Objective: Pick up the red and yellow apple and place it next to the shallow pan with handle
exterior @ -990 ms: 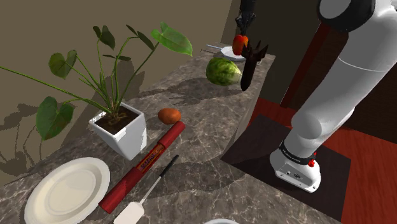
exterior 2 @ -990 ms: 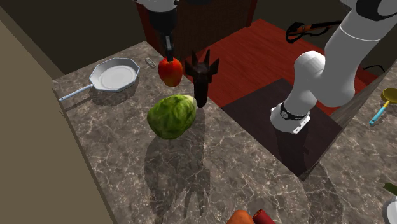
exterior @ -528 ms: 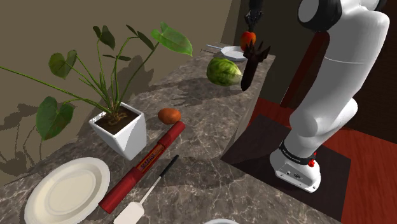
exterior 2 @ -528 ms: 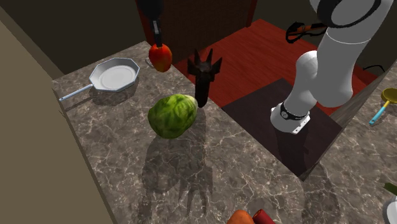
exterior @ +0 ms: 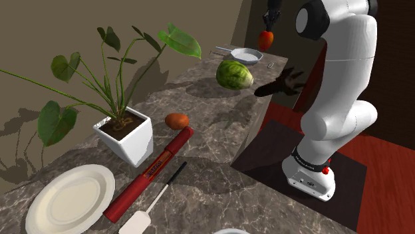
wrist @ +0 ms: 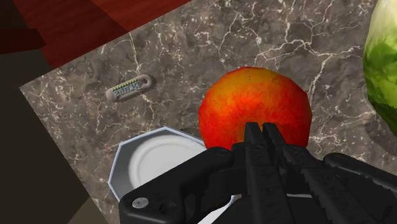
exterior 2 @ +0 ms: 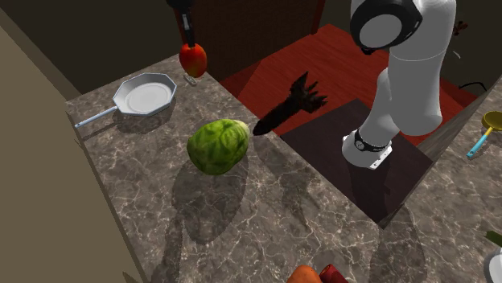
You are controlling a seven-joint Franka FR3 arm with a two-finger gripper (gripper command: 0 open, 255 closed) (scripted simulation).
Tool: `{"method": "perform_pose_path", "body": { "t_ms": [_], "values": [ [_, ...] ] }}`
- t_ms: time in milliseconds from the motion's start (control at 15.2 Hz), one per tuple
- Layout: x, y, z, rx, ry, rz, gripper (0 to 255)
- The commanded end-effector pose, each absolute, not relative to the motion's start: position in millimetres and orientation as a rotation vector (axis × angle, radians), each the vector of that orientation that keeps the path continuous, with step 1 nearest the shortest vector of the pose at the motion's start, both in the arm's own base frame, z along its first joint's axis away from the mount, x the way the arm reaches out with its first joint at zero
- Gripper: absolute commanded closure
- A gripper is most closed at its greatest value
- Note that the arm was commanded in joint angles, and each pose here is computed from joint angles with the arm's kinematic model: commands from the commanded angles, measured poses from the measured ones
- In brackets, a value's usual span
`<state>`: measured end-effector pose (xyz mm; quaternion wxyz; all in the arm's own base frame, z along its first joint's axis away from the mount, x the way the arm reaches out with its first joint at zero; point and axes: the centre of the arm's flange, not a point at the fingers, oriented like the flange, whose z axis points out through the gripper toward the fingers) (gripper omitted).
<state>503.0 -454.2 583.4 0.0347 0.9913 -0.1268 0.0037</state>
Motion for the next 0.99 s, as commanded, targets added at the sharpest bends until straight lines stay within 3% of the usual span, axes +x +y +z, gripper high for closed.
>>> {"method": "perform_pose_path", "body": {
  "t_ms": [0,924],
  "values": [
    [503.3,-456.2,573.7,3.047,-0.388,0.013,255],
    [503.3,-456.2,499.8,3.047,-0.388,0.013,255]
  ]
}}
